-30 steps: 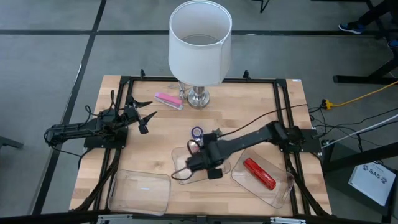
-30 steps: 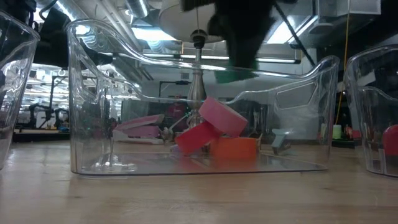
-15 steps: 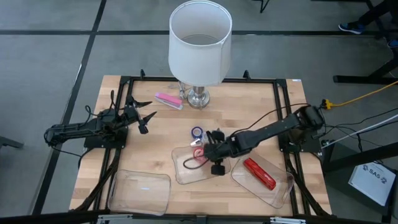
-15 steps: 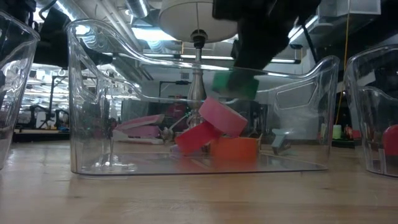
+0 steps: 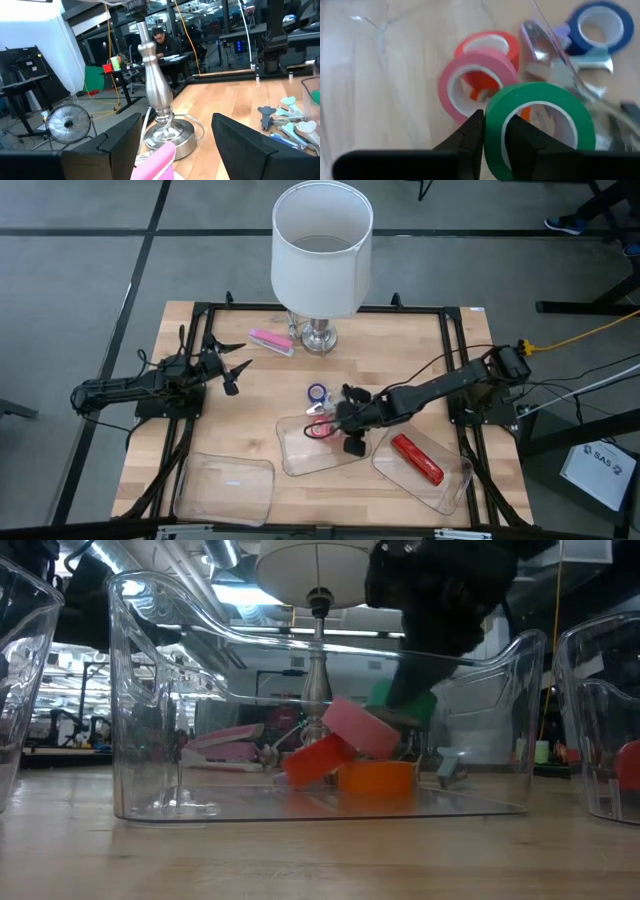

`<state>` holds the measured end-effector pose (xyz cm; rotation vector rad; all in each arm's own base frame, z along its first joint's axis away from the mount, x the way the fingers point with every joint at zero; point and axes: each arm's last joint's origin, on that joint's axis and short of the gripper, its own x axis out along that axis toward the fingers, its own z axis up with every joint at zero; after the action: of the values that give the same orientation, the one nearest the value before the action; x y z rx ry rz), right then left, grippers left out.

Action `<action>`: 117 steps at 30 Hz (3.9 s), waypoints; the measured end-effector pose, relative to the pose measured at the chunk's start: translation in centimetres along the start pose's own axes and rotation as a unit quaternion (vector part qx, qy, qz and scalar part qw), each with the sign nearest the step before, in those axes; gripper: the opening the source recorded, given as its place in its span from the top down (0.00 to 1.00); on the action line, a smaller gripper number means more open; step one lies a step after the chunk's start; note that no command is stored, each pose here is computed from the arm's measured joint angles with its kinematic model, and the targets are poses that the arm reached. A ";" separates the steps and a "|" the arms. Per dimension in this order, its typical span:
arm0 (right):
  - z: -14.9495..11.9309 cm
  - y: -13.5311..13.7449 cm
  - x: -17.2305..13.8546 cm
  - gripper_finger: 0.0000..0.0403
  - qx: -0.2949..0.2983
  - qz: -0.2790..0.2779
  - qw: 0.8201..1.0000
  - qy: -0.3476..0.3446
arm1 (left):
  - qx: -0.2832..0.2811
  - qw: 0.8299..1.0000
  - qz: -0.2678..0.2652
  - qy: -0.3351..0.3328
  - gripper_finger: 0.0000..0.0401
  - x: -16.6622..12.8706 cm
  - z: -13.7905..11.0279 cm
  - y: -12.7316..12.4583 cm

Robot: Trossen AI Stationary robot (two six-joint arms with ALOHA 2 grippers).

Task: Pick and place Stapler, Stapler remover, tape
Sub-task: Put the green tape into the top transparent bin, then put the blue tape into the top transparent bin

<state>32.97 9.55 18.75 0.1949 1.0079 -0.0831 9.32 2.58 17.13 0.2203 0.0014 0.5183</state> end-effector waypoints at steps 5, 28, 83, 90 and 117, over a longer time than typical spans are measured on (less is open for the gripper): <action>-0.4 -0.2 0.4 0.76 0.014 0.015 0.999 -0.041 | 0.001 1.000 -0.002 0.002 0.40 0.0 0.0 0.0; 2.4 -0.8 -2.0 0.68 0.075 0.019 0.995 -0.063 | 0.001 1.000 0.000 0.002 0.40 0.0 0.0 0.0; 12.2 -10.4 3.3 0.68 -0.101 -0.073 0.989 0.074 | 0.001 1.000 0.000 0.002 0.40 0.0 0.0 0.0; 11.4 -10.9 7.0 0.68 -0.163 -0.028 0.981 0.098 | 0.001 1.000 0.000 0.002 0.40 0.0 0.0 0.0; 11.0 -11.9 8.3 0.68 -0.170 0.040 0.977 0.124 | 0.001 1.000 0.000 0.002 0.40 0.0 0.0 0.0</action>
<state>44.66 -4.13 15.94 -0.0705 1.2436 0.1923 9.34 2.59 17.09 0.2207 0.0058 0.5187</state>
